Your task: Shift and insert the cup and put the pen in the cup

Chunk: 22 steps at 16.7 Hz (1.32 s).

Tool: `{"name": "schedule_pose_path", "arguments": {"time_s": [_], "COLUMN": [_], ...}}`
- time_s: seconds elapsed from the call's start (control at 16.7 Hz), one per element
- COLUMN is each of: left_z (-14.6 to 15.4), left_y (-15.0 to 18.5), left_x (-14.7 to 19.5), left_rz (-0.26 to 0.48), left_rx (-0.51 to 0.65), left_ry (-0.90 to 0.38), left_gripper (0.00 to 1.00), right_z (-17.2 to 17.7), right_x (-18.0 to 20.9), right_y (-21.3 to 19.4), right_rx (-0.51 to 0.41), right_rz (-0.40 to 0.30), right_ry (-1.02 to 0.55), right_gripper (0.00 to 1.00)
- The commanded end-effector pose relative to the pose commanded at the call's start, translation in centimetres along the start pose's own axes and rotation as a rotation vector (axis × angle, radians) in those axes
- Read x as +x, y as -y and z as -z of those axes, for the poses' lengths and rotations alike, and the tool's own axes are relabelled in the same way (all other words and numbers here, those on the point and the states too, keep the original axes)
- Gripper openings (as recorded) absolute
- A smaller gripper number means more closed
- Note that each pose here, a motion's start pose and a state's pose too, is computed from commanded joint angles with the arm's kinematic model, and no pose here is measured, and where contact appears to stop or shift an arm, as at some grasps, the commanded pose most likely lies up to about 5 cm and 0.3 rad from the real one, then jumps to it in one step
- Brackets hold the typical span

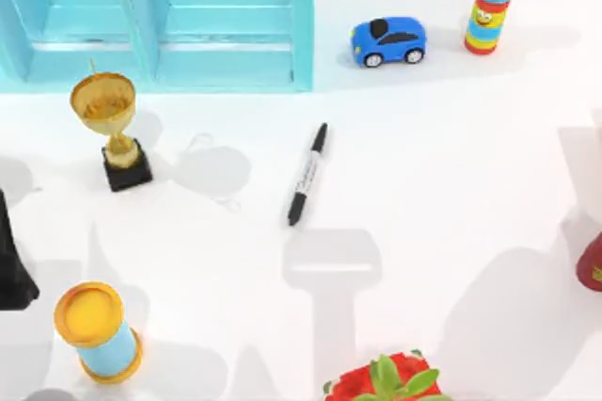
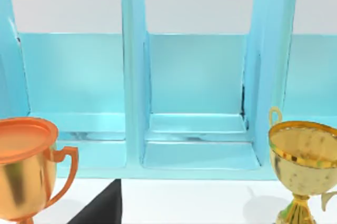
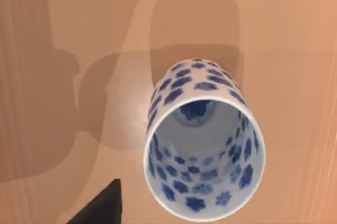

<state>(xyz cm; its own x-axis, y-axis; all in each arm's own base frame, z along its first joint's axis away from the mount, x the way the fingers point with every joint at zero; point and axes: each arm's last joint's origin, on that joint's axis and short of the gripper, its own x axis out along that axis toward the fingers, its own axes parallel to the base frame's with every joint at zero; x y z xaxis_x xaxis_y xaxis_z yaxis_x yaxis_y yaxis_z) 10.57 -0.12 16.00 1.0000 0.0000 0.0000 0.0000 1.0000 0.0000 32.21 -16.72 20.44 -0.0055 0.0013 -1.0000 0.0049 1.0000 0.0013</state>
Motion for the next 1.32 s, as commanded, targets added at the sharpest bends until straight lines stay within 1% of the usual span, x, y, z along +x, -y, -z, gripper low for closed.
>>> {"name": "schedule_pose_path", "arguments": {"time_s": [0.18,0.3,0.54,1.32], "left_z": [0.0,0.0,0.0,0.0], "left_y": [0.0,0.0,0.0,0.0], "left_x": [0.0,0.0,0.0,0.0], "left_rz": [0.000,0.000,0.000,0.000], "left_rx": [0.000,0.000,0.000,0.000], "left_ry": [0.000,0.000,0.000,0.000], "left_gripper": [1.00,1.00,1.00,1.00], "right_z": [0.1,0.3,0.4,0.4], "right_x": [3.7,5.2,5.5,5.5], "right_y": [0.0,-0.1,-0.1,-0.1], "right_rx": [0.000,0.000,0.000,0.000], "right_rz": [0.004,0.000,-0.001,-0.001], "right_ry": [0.009,0.001,-0.001,-0.001], "right_gripper": [1.00,1.00,1.00,0.02]}}
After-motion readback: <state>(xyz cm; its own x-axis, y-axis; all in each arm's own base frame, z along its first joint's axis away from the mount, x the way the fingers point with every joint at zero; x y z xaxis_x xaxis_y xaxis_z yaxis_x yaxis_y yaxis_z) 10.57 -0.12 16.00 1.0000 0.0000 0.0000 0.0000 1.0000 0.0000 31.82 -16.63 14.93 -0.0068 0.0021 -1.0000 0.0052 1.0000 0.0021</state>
